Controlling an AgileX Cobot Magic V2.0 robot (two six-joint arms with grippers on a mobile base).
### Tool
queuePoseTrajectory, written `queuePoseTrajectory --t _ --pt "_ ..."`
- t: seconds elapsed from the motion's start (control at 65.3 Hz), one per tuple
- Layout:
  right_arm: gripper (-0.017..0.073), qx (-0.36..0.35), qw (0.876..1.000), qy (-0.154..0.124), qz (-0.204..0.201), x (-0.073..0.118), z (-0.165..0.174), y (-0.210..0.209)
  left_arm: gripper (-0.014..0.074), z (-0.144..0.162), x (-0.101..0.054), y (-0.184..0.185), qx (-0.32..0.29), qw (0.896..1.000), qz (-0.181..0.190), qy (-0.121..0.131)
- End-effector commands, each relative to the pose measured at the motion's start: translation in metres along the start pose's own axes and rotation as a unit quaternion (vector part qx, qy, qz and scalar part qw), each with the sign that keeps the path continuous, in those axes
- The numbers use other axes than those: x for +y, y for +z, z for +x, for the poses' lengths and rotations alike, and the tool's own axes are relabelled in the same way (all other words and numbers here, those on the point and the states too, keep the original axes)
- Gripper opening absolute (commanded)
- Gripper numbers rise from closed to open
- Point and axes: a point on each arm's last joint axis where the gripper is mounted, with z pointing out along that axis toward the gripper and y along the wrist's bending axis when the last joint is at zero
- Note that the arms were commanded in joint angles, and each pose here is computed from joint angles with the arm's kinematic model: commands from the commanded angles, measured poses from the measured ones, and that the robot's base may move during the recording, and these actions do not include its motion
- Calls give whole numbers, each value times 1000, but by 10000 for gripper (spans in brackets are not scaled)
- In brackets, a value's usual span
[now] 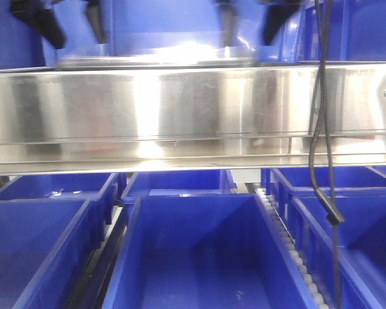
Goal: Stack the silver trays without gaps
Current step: 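Lower the tray onto the shelved tray and open both grippers, then raise both grippers up away from the stacked trays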
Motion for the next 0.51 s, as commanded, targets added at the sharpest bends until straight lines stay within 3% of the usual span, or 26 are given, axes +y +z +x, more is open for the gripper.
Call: queuePoseTrajectory --t 0.0,0.107,0.199,0.368,0.444,0.49 --pt "381 -7 1000 -5 5 -2 -3 -9 421 -2 -1 -7 -9 1000 0 1" --pt "380 -18 1000 1 1 -4 -8 -23 388 -7 0 -18 -7 1000 -5 -3" --pt "328 -37 999 10 -8 -6 -15 -44 287 -14 1 -34 -15 1000 -5 -8" --pt "45 -92 995 3 -34 -12 -29 -96 -38 -28 4 -80 -62 998 12 -16" --pt "-91 -114 992 11 -45 -17 -32 -118 6 -30 7 -104 -87 996 26 -23" --pt "-84 -121 991 14 -48 -19 -31 -126 5 -29 8 -115 -95 995 33 -27"
